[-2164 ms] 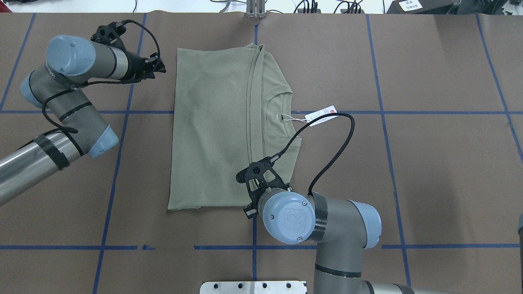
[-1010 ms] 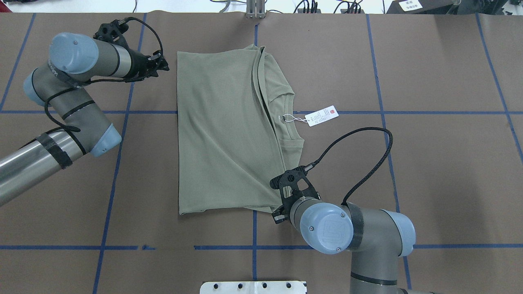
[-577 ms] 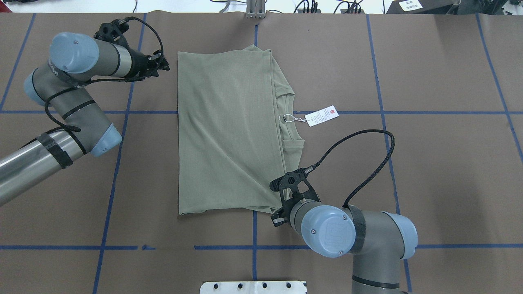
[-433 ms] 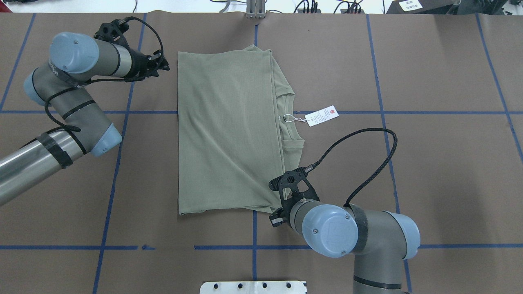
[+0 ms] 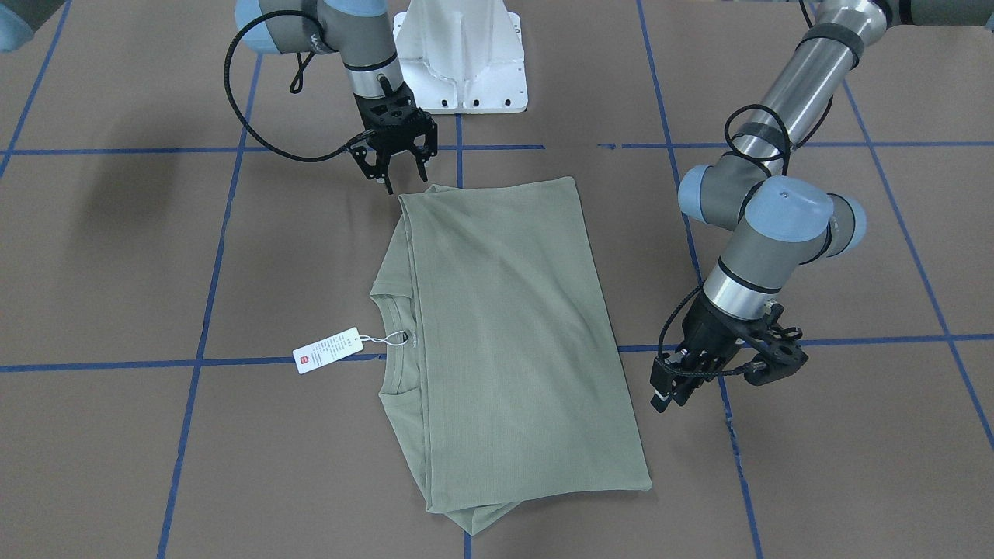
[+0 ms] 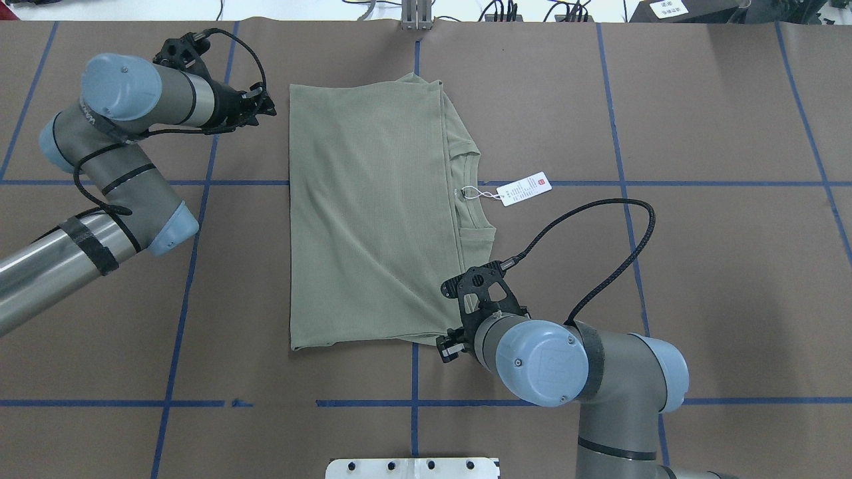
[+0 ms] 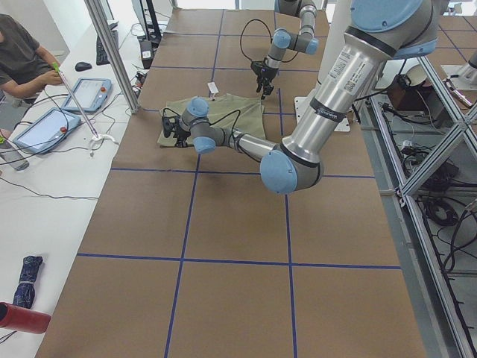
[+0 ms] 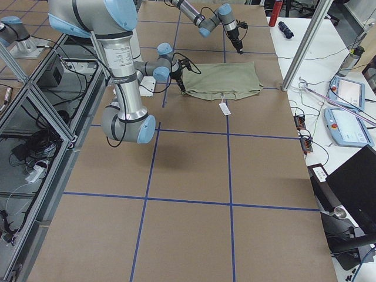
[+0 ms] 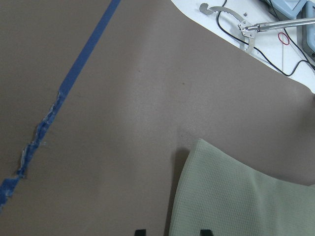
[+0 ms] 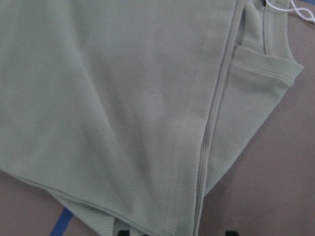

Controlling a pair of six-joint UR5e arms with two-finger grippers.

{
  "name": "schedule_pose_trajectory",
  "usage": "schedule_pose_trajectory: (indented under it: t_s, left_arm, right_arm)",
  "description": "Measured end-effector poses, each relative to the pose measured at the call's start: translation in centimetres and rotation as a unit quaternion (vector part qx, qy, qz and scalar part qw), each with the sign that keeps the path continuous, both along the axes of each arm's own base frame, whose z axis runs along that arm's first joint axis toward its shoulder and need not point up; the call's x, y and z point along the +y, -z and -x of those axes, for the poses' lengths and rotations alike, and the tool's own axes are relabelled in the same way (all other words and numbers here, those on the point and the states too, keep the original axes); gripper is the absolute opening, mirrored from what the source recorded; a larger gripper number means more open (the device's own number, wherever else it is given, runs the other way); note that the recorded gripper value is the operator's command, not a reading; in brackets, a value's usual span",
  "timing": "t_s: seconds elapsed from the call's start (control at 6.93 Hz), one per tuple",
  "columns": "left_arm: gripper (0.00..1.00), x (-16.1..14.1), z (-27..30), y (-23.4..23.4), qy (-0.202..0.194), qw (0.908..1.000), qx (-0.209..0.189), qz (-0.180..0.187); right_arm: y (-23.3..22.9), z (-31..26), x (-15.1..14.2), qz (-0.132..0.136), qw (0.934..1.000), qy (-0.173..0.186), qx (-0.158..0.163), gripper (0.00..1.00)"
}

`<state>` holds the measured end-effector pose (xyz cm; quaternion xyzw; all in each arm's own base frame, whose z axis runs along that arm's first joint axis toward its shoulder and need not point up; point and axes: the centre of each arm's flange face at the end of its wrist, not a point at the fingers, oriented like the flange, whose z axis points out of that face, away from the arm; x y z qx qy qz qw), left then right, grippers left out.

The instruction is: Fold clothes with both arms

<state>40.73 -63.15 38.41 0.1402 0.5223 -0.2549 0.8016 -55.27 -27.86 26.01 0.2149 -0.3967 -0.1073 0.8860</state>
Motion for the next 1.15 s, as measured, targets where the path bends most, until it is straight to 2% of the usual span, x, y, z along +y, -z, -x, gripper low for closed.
schedule_pose_trajectory:
  t_s: [0.14, 0.29, 0.43, 0.58, 0.72, 0.87, 1.15]
  left_arm:
    - [0.47, 0.0, 0.0, 0.1, 0.0, 1.0, 0.0, 0.0]
    - [0.47, 0.0, -0.1, 0.1, 0.0, 1.0, 0.001, -0.001]
    - [0.47, 0.1, -0.1, 0.2, -0.001, 1.0, 0.001, -0.002]
    - [0.48, 0.1, -0.2, 0.3, -0.001, 1.0, 0.002, -0.002]
    - [0.48, 0.1, -0.2, 0.4, -0.001, 1.0, 0.002, -0.003]
    - [0.49, 0.2, -0.2, 0.5, -0.001, 1.0, 0.003, -0.003]
    - [0.5, 0.3, -0.4, 0.5, -0.002, 1.0, 0.003, -0.004]
  right_arm:
    - [0.1, -0.2, -0.4, 0.032, 0.999, -0.027, -0.014, 0.73]
    - [0.1, -0.2, -0.5, 0.088, 0.993, -0.071, -0.036, 0.73]
    - [0.0, -0.1, -0.5, 0.149, 0.9802, -0.117, -0.058, 0.73]
    - [-0.2, 0.2, -0.5, 0.203, 0.963, -0.159, -0.078, 0.73]
    - [-0.1, 0.5, -0.7, 0.239, 0.9479, -0.19, -0.091, 0.75]
    - [0.1, 0.9, -1.4, 0.261, 0.9363, -0.212, -0.1, 0.82]
    - [-0.3, 1.5, -2.8, 0.287, 0.9204, -0.244, -0.105, 0.86]
